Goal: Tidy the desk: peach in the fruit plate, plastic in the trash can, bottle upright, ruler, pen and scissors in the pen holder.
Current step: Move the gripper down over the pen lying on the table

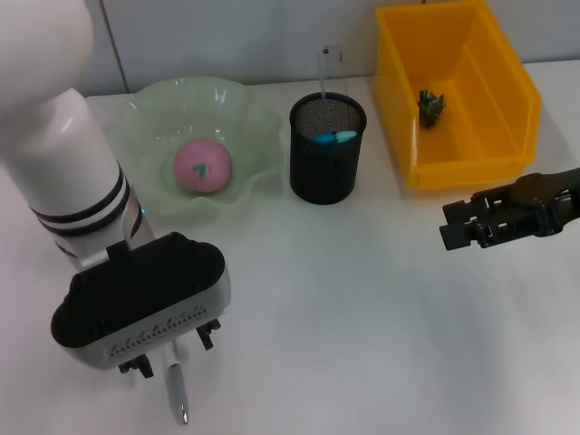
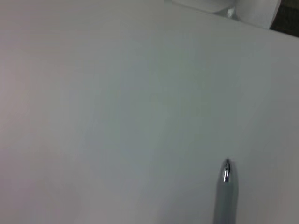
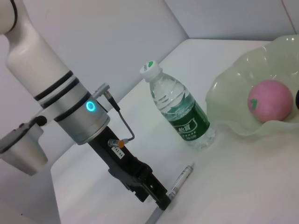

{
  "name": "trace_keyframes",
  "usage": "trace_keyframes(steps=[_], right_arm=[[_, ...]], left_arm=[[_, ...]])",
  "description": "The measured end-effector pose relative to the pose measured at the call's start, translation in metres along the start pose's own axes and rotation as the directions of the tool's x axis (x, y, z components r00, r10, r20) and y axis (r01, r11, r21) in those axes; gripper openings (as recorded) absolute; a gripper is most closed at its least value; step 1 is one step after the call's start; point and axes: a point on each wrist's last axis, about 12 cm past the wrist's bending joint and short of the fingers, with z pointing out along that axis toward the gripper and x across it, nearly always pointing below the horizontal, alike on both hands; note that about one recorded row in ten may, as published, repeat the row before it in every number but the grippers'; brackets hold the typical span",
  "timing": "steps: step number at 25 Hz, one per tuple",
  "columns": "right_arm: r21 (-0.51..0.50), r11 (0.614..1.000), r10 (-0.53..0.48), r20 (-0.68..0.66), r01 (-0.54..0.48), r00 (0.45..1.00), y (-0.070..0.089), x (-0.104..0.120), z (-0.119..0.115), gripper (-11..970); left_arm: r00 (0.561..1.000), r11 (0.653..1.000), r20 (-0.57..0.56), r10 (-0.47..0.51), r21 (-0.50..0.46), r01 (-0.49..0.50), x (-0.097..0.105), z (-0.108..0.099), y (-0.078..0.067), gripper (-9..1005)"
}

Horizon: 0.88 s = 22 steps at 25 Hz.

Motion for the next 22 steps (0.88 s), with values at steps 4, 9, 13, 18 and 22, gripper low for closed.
trace_keyframes(steps=[4,9,13,18,22], right_arm=[[0.002,1.000,-0.004,-0.002,0.004,1.000,0.000,-0.002,0.000,719],[0.005,1.000,-0.006,0.000,0.006,1.000,0.000,-0.002,-0.001,717],[0.007,1.000,-0.002,0.004,0.002,1.000,0.000,-0.002,-0.002,715],[0.007,1.000,0.008,0.005,-0.008,1.000,-0.001,0.001,-0.002,714],[0.005,1.000,0.025,0.004,-0.025,1.000,0.000,0.000,-0.003,712]], left_arm=[[1.000,1.000,-0.013,0.006,-0.001,-0.006,0.002,0.005,0.001,723],[1.000,1.000,-0.017,0.011,0.003,-0.011,0.003,0.006,0.001,720],[1.000,1.000,-0.022,0.013,0.006,-0.013,0.003,0.006,0.001,712],[1.000,1.000,-0.027,0.015,0.009,-0.015,0.004,0.010,0.001,701],[0.999,1.000,-0.029,0.020,0.011,-0.019,0.004,0.010,0.000,688]])
